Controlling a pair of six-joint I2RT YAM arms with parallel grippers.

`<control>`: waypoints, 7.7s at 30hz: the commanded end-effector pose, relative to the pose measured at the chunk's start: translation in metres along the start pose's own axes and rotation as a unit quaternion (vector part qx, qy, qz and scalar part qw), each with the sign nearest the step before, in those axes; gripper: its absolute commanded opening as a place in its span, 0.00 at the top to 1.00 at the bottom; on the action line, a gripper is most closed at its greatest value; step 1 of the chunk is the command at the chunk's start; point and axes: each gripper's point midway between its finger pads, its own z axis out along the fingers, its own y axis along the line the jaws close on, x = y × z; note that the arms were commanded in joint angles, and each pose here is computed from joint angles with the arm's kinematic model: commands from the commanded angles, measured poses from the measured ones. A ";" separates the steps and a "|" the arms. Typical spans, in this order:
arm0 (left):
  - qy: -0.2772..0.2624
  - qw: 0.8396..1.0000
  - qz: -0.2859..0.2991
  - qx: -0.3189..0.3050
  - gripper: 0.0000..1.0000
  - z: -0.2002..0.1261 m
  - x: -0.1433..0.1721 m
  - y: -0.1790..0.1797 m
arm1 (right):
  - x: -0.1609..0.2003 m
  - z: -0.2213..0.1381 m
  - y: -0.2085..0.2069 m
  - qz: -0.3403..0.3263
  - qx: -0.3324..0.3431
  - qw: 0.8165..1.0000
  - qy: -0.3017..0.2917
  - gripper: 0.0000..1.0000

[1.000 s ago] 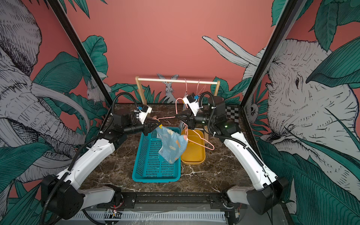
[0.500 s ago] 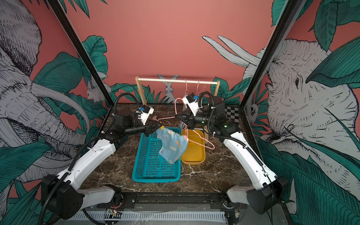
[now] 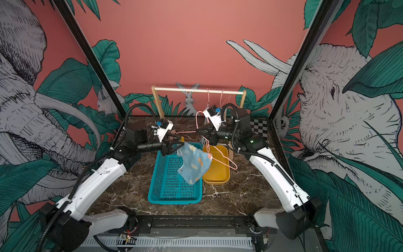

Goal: Remove the clothespins securing towels to the hanger
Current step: Adjust the clothespin on the hanger, then adjust the hanger, then remove the clothespin from the hanger.

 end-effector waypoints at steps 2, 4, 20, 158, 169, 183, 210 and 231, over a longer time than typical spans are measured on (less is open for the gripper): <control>0.006 0.999 0.043 -0.006 0.38 -0.014 -0.009 -0.012 | -0.010 -0.005 0.008 -0.029 -0.007 0.999 -0.014 1.00; 0.014 0.998 0.061 -0.006 0.37 -0.017 -0.009 -0.014 | -0.011 -0.006 0.011 -0.029 -0.012 0.999 -0.014 1.00; 0.082 0.973 0.214 0.023 0.42 -0.032 0.008 -0.023 | -0.011 -0.008 0.018 -0.025 -0.031 0.999 -0.012 1.00; 0.019 0.994 0.055 0.089 1.00 -0.017 -0.060 -0.026 | 0.017 0.082 0.077 -0.162 -0.079 0.983 -0.041 0.44; 0.019 0.993 0.044 0.105 1.00 -0.013 -0.061 -0.028 | 0.013 0.097 0.083 -0.179 -0.094 0.979 -0.038 0.43; 0.021 0.993 0.037 0.113 1.00 -0.008 -0.062 -0.028 | 0.010 0.105 0.082 -0.183 -0.095 0.977 -0.050 0.41; 0.027 0.992 0.016 0.125 1.00 -0.004 -0.058 -0.030 | 0.023 0.119 0.074 -0.211 -0.072 0.975 -0.018 0.66; 0.044 0.994 0.020 0.095 1.00 -0.002 -0.049 -0.020 | 0.010 0.103 0.068 -0.213 -0.026 0.976 -0.041 0.99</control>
